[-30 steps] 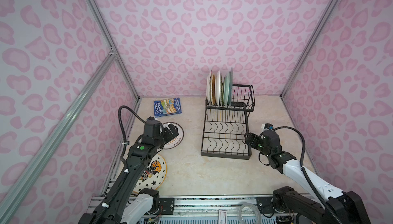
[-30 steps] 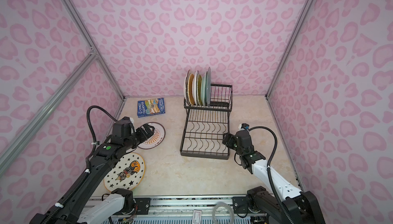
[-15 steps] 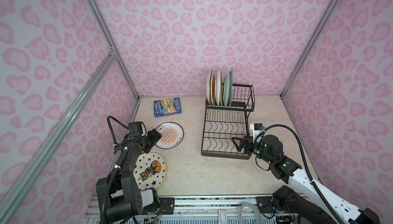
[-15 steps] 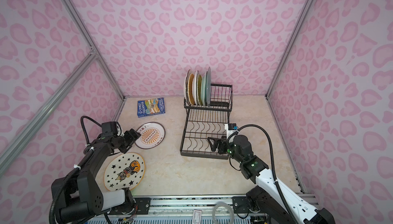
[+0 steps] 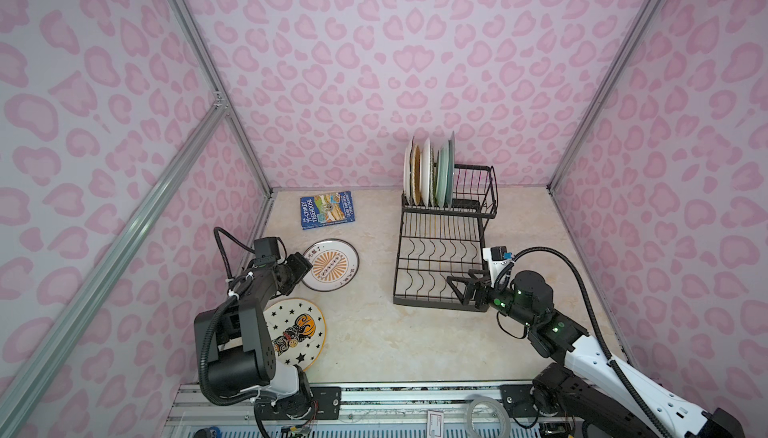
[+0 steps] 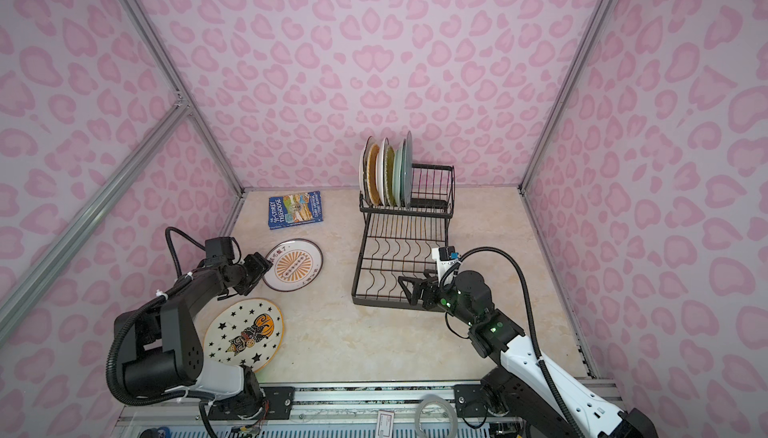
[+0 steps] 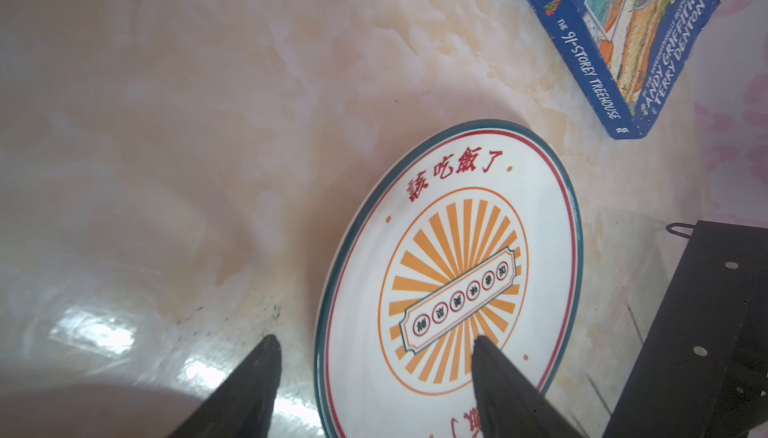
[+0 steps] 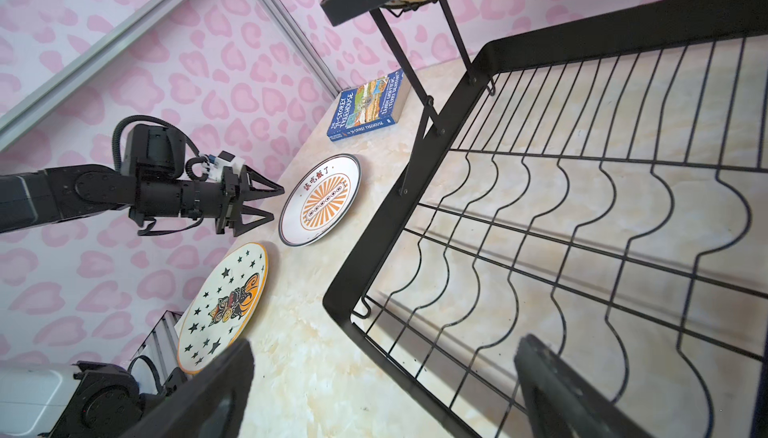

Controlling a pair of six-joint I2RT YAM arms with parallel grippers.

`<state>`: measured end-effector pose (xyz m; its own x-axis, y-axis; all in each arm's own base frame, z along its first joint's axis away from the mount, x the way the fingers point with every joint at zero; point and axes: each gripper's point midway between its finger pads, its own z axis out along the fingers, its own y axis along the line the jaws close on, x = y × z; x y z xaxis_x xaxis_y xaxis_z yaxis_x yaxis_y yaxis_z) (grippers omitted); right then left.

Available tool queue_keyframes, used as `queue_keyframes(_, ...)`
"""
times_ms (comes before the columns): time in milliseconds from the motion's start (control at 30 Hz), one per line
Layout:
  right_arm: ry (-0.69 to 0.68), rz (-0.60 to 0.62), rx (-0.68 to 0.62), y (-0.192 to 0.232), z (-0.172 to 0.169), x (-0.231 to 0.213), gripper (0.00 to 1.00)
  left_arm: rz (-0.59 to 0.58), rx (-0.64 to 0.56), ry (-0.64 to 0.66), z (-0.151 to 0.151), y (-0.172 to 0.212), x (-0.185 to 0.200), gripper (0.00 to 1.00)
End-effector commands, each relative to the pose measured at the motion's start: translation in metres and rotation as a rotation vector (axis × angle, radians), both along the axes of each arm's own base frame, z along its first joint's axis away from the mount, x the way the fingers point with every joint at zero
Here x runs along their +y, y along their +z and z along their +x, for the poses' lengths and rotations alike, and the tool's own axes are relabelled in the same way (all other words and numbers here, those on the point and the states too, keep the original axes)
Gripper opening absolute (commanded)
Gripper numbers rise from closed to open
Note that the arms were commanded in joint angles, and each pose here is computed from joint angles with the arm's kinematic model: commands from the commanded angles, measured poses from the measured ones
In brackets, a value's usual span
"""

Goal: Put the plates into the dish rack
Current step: 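Move the left gripper down to the sunburst-print plate while the right gripper withdraws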

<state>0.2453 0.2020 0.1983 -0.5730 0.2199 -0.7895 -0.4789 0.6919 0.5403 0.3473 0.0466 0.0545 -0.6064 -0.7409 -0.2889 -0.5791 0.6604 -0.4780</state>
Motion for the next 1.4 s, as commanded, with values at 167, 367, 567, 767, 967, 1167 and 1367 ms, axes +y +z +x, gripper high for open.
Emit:
queue_keyframes(167, 0.036, 0.036, -0.035, 0.012, -0.005, 0.005, 0.98, -0.081, -0.045, -0.044, 0.018, -0.016, -0.012, 0.61)
queue_keyframes(367, 0.032, 0.044, -0.033, 0.014, -0.005, 0.005, 0.98, -0.158, -0.027, -0.055, 0.017, -0.033, -0.023, 0.55)
queue_keyframes(567, 0.030, 0.060, -0.028, 0.016, -0.005, 0.005, 0.98, -0.210, -0.025, -0.053, 0.015, -0.043, -0.030, 0.47)
queue_keyframes(767, 0.030, 0.070, -0.035, 0.022, -0.006, 0.004, 0.98, -0.261, -0.032, -0.032, 0.019, -0.044, -0.034, 0.30)
queue_keyframes(967, 0.021, 0.074, -0.041, 0.027, -0.008, 0.001, 0.98, -0.326, -0.067, -0.034, 0.028, -0.041, -0.043, 0.13)
queue_keyframes(1167, 0.004, 0.054, -0.048, 0.029, -0.010, -0.004, 0.98, -0.322, -0.146, -0.049, 0.031, -0.010, -0.045, 0.03)
queue_keyframes(1367, 0.008, 0.045, -0.060, 0.033, -0.010, -0.003, 0.98, -0.259, -0.208, -0.052, 0.015, 0.046, -0.047, 0.03)
